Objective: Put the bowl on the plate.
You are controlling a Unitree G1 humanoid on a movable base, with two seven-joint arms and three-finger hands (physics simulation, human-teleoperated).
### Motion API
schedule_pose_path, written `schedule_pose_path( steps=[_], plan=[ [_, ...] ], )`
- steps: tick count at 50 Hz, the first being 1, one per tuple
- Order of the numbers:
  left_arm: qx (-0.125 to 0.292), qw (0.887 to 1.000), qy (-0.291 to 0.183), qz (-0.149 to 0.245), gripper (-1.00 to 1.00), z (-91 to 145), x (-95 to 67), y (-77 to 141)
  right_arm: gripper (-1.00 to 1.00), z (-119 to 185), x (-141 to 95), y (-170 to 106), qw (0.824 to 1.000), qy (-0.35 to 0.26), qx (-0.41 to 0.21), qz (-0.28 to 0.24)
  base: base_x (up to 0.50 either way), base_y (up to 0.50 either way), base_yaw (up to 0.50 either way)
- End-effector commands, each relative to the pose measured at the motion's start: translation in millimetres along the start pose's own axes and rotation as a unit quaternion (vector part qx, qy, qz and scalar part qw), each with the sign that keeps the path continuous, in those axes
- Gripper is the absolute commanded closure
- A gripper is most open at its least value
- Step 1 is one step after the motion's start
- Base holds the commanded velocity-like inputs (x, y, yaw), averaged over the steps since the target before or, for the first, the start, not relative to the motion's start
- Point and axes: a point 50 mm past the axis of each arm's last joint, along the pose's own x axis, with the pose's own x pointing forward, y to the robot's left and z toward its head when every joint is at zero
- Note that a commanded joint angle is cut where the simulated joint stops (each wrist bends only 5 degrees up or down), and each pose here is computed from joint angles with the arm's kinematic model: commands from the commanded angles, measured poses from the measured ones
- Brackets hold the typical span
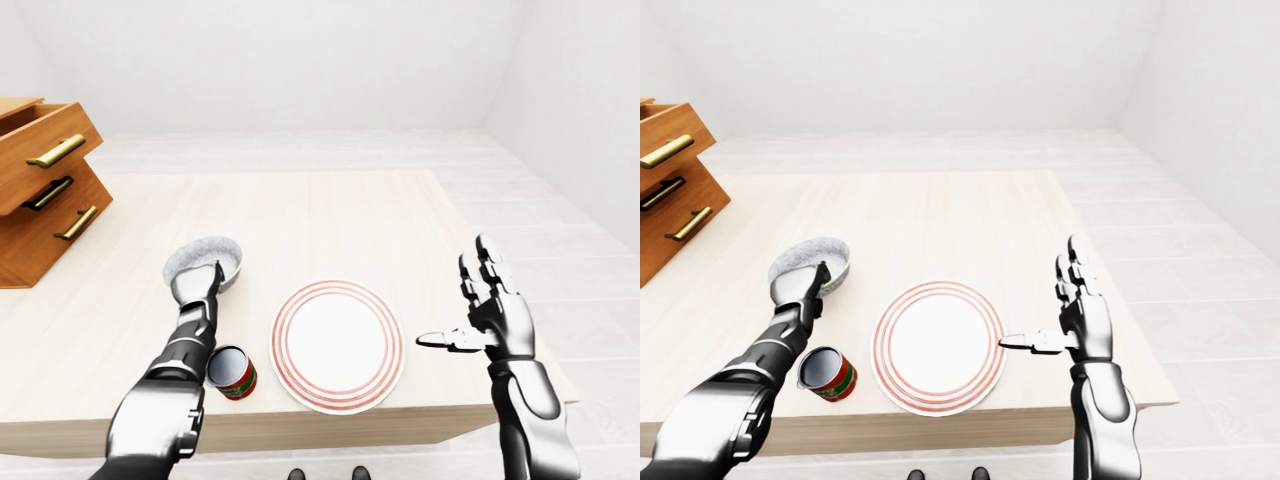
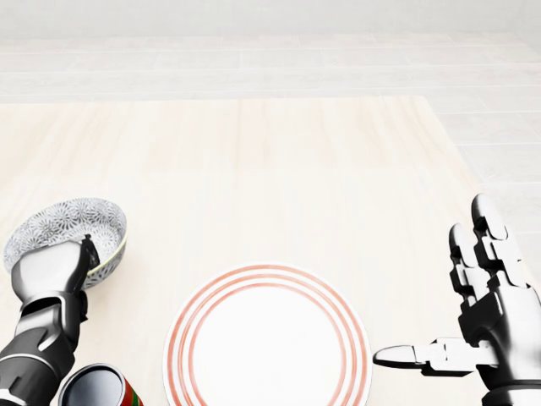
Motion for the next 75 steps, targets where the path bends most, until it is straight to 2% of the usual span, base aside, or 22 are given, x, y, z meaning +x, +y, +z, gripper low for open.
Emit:
schedule_pose_path(
  steps=[1,12,14,20,26,31,37,51,60,72,75],
  plan=[
    [0.002,1.000,0.003,0.007,1.00,-3,1.0,2,-1.00,5,-1,-1,1.000,-0.011,-0.002,-0.002,0.00,0.00,0.00],
    [-0.021,0.999,0.015,0.032,1.00,-7,10.8,24,-1.00,4,-1,1,1.000,-0.008,0.002,0.003,0.00,0.00,0.00],
    [-0.035,0.998,0.021,0.052,1.00,-8,14.7,34,-1.00,3,-1,0,1.000,-0.006,0.004,0.003,0.00,0.00,0.00],
    [-0.034,0.997,0.019,0.064,1.00,-8,17.7,42,-1.00,5,-3,-1,1.000,-0.010,0.003,0.002,0.00,0.00,0.00],
    [-0.052,0.995,0.020,0.088,1.00,-8,23.1,59,-1.00,6,-4,-2,1.000,-0.013,0.003,0.001,0.00,0.00,0.00],
    [-0.052,0.993,0.005,0.109,1.00,-1,24.8,69,-1.00,8,-5,-1,1.000,-0.017,0.002,0.001,0.00,0.00,0.00],
    [-0.052,0.992,-0.013,0.115,1.00,7,24.8,74,-1.00,11,-5,0,1.000,-0.022,0.002,0.003,0.00,0.00,0.00],
    [-0.056,0.989,-0.061,0.119,1.00,21,17.3,82,-1.00,14,-6,0,1.000,-0.029,0.001,0.004,0.00,0.00,0.00],
    [-0.054,0.988,-0.076,0.122,1.00,25,12.2,84,-1.00,13,-5,1,1.000,-0.028,0.001,0.005,0.00,0.00,0.00],
    [-0.049,0.985,-0.109,0.124,1.00,35,-4.0,81,-1.00,16,-6,1,0.999,-0.033,-0.001,0.005,0.00,0.00,0.00],
    [-0.042,0.983,-0.130,0.126,1.00,42,-14.7,78,-1.00,17,-5,1,0.999,-0.035,-0.002,0.005,0.00,0.00,0.00]
  ],
)
